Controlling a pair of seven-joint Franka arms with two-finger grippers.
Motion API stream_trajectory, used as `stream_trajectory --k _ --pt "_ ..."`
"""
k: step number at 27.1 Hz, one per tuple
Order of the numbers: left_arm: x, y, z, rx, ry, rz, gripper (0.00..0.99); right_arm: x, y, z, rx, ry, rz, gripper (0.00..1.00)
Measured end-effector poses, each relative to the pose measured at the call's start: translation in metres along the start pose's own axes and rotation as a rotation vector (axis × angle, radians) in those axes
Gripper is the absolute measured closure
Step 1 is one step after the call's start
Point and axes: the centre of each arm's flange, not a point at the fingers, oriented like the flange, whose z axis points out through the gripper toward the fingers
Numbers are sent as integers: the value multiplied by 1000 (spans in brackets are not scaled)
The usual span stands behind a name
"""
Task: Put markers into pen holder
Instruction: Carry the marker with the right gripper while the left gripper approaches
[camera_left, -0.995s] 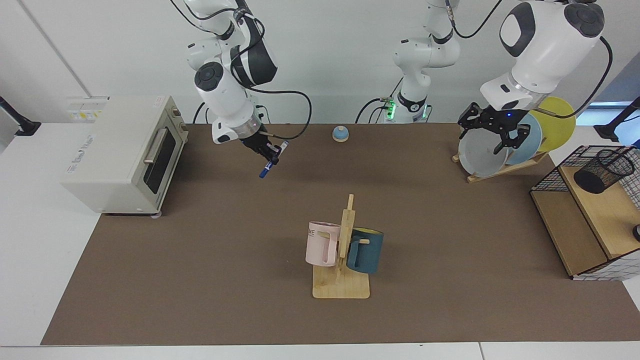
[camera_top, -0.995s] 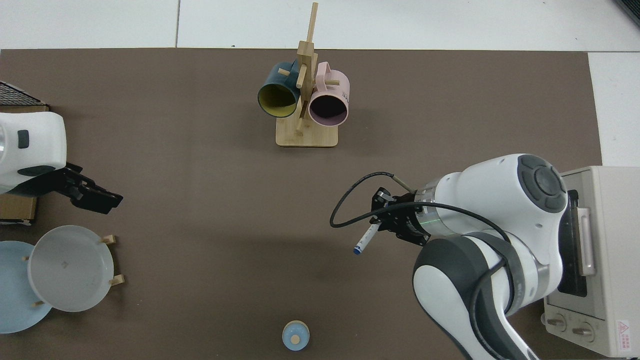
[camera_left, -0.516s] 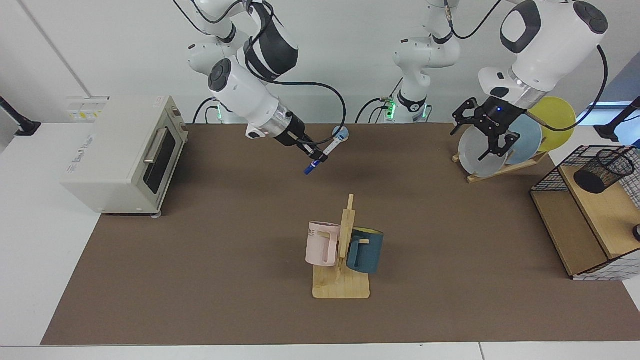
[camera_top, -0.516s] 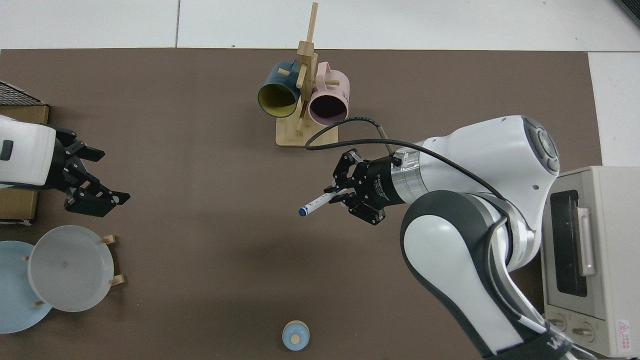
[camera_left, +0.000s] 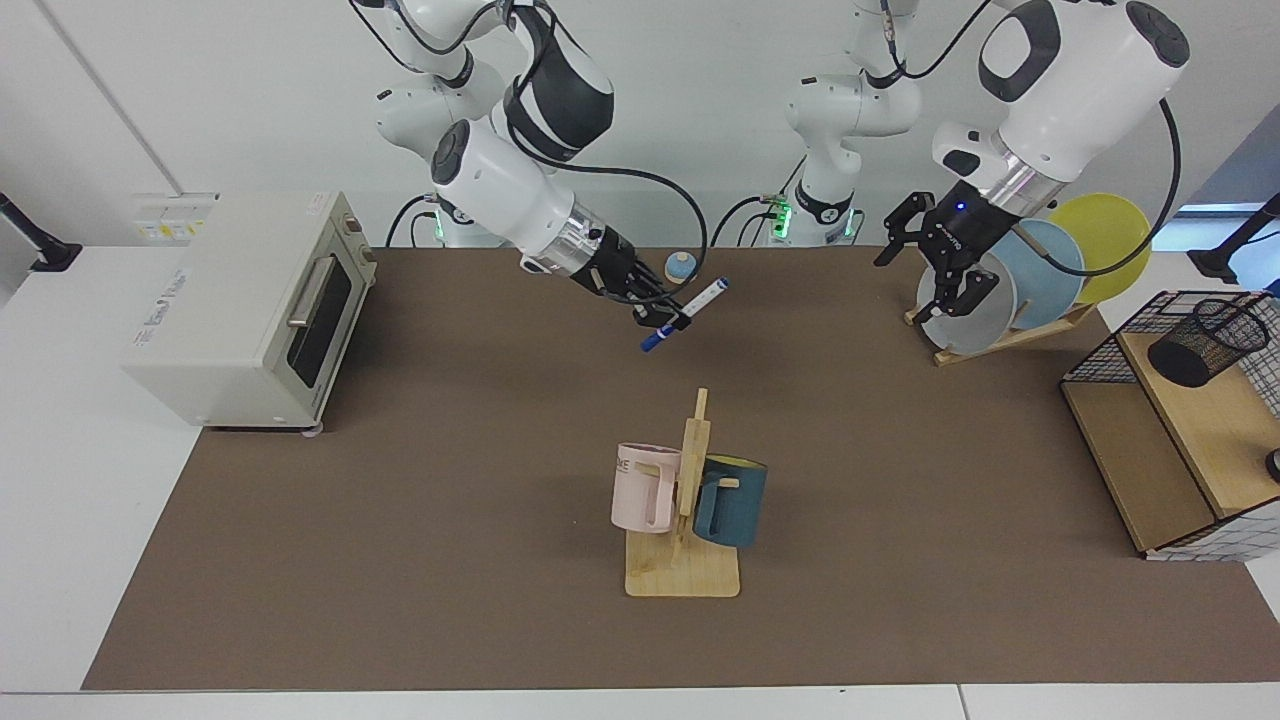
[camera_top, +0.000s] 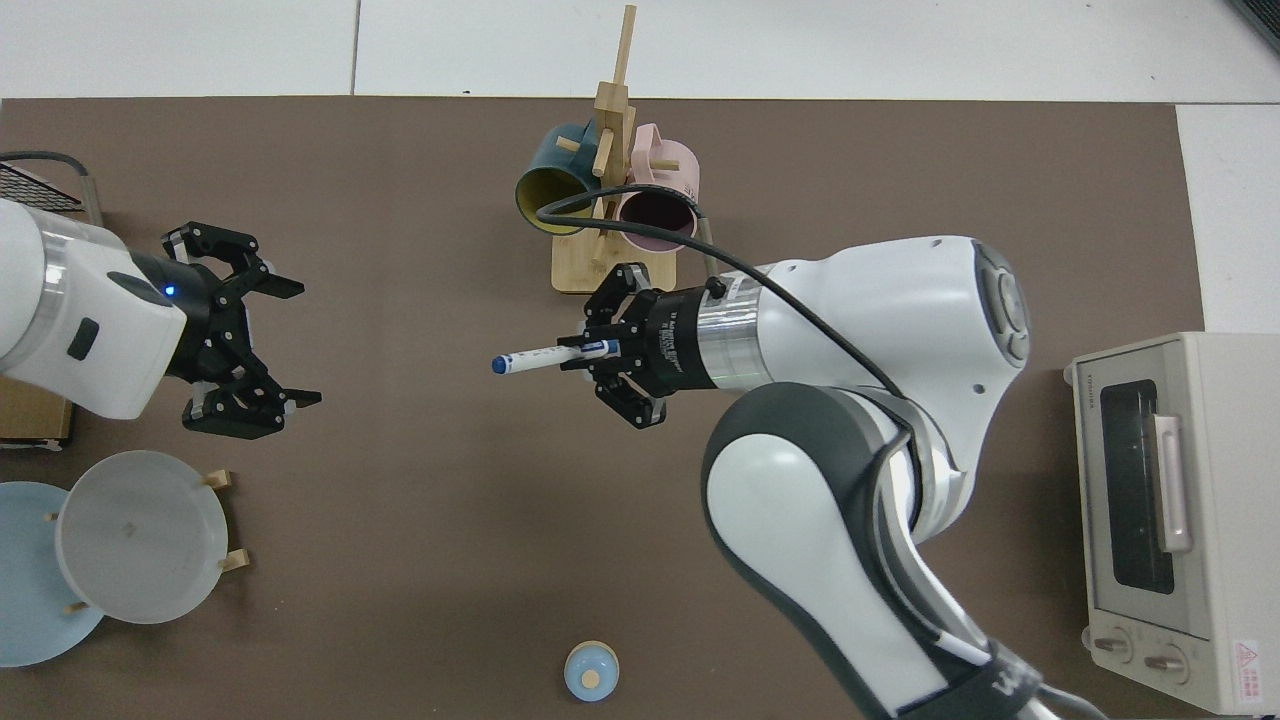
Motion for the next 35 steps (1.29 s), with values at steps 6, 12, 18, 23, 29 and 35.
stream_trajectory --k 6,12,18,23,29,35 --pt "29 9 8 7 4 134 0 -32 -5 33 33 -5 38 837" --pt "47 17 14 4 5 208 13 -40 -3 58 54 4 47 837" --pt "68 24 21 27 -24 266 26 -41 -4 63 67 6 54 837" --pt "74 28 34 25 -39 282 79 -41 -5 61 72 3 56 837" --pt "75 29 41 23 -42 285 304 -42 -5 61 73 2 60 837" --pt "86 35 44 24 -42 309 581 -42 -6 61 73 2 62 837"
